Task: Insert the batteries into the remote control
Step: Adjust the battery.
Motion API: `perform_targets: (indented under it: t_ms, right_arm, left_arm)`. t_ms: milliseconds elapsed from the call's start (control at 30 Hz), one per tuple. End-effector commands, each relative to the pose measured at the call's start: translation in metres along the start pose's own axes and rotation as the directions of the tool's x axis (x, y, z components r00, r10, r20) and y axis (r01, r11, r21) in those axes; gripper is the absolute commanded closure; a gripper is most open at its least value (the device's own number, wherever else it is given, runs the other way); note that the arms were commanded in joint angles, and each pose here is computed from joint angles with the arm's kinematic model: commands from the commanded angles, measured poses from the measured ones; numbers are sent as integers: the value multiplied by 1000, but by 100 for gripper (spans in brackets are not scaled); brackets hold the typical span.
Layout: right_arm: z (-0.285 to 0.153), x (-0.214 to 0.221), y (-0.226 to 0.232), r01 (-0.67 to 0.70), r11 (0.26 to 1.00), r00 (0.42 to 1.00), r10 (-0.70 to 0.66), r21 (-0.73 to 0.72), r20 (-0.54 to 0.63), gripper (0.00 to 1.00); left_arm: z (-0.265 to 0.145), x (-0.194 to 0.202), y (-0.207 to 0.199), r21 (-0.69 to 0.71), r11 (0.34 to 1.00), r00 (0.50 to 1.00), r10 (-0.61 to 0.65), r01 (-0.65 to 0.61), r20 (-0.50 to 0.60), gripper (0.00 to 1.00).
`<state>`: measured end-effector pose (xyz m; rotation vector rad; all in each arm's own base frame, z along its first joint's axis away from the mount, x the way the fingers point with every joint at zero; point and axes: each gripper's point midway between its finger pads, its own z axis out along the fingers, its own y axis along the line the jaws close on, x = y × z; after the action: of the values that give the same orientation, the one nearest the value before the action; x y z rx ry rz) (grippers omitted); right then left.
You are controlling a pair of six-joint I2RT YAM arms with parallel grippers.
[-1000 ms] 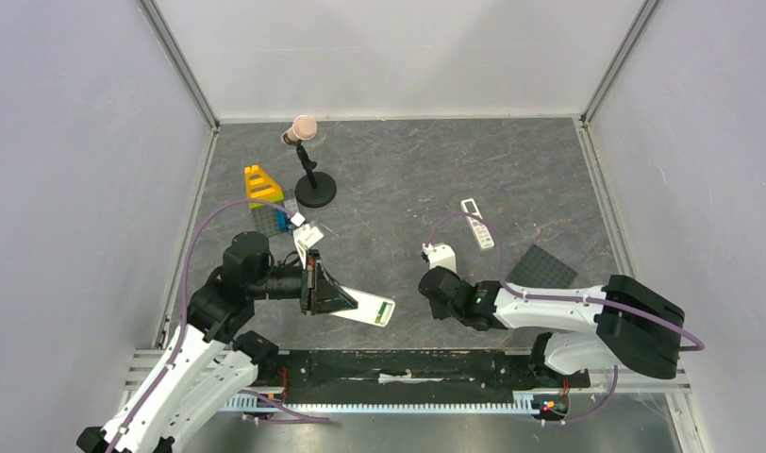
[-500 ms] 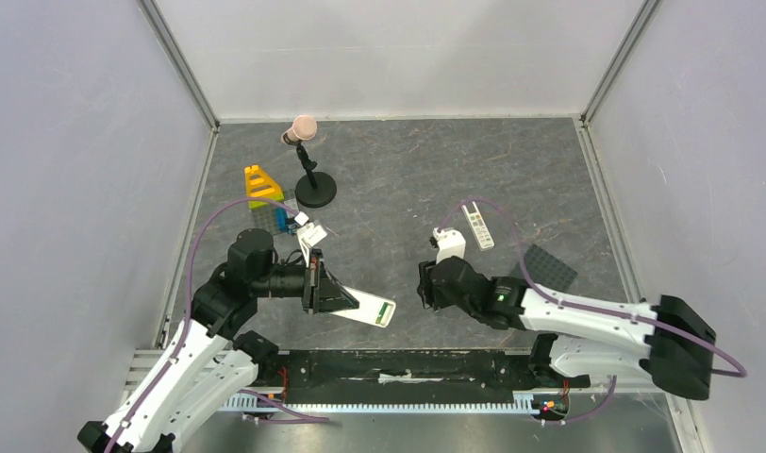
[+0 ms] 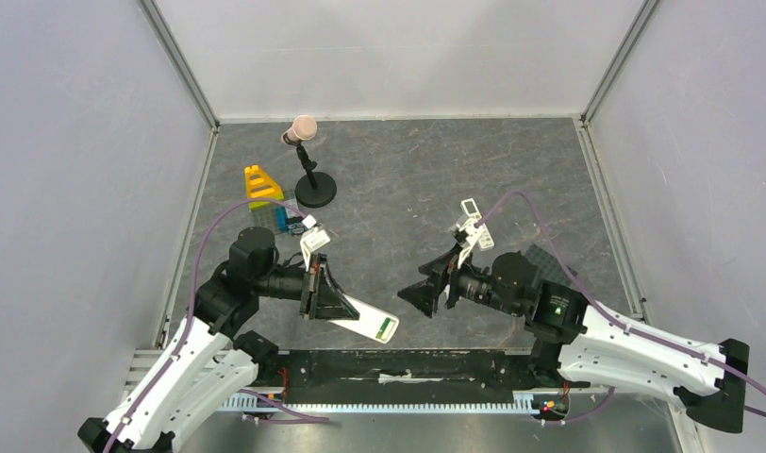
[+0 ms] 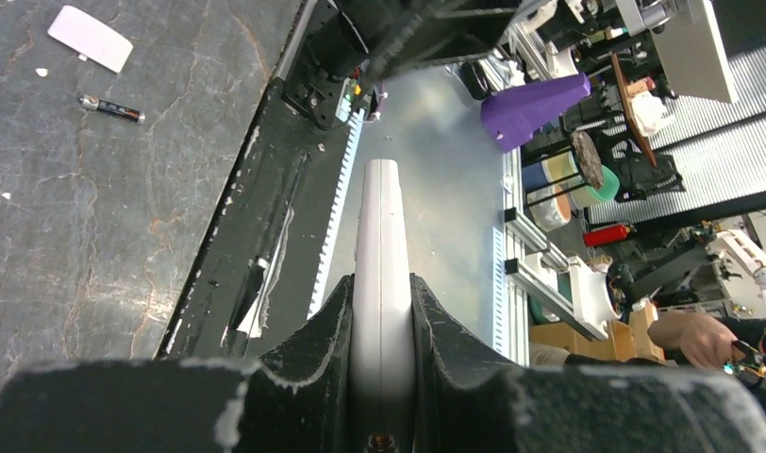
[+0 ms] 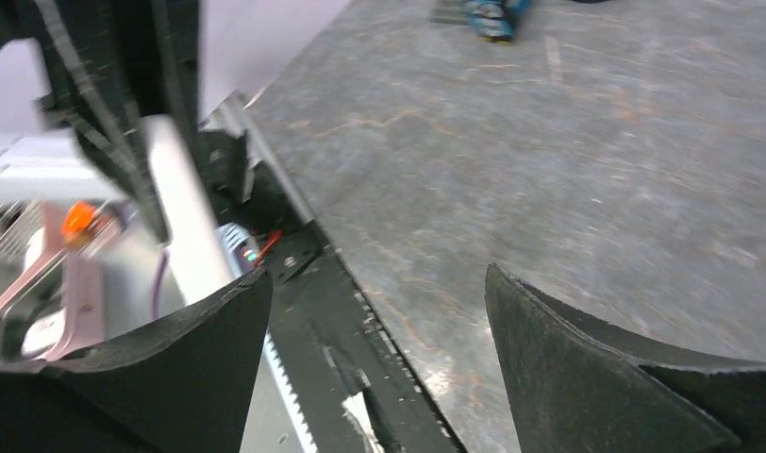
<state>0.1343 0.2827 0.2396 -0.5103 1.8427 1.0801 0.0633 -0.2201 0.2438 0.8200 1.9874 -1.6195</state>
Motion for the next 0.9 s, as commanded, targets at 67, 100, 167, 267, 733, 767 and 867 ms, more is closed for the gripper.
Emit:
perform_targets:
  t_ms: [67,100,167,267,733,767,867]
  right_arm:
    - [-1,0,67,93,927,991,-120,-363,-53,14]
    - [1,3,70,96,919,989,-132,-382,-70,14]
    - [3,8,77,89,902,985,-143,-422,-98,14]
    - [6,12,88,71,871,982,-146,-486,-117,16]
    - [10,35,108,-51,800,963,-118,-598,-241,41]
    - [11,37,109,-68,795,960,-113,-602,-256,47]
    - [13,42,109,-104,795,955,-87,-598,-282,66]
  left_arm:
    - [-2,-12,-21,78,989,992,128,-129,13,98]
    - [-3,-13,-22,81,988,991,135,-135,14,98]
    - [-3,-13,-23,84,986,990,141,-141,15,98]
    - [-3,-12,-24,89,986,990,142,-143,13,98]
    - [-5,-12,-30,106,980,986,166,-167,18,98]
    - [-5,-13,-29,104,980,986,168,-169,20,98]
    - [-5,-14,-29,100,980,985,172,-174,26,98]
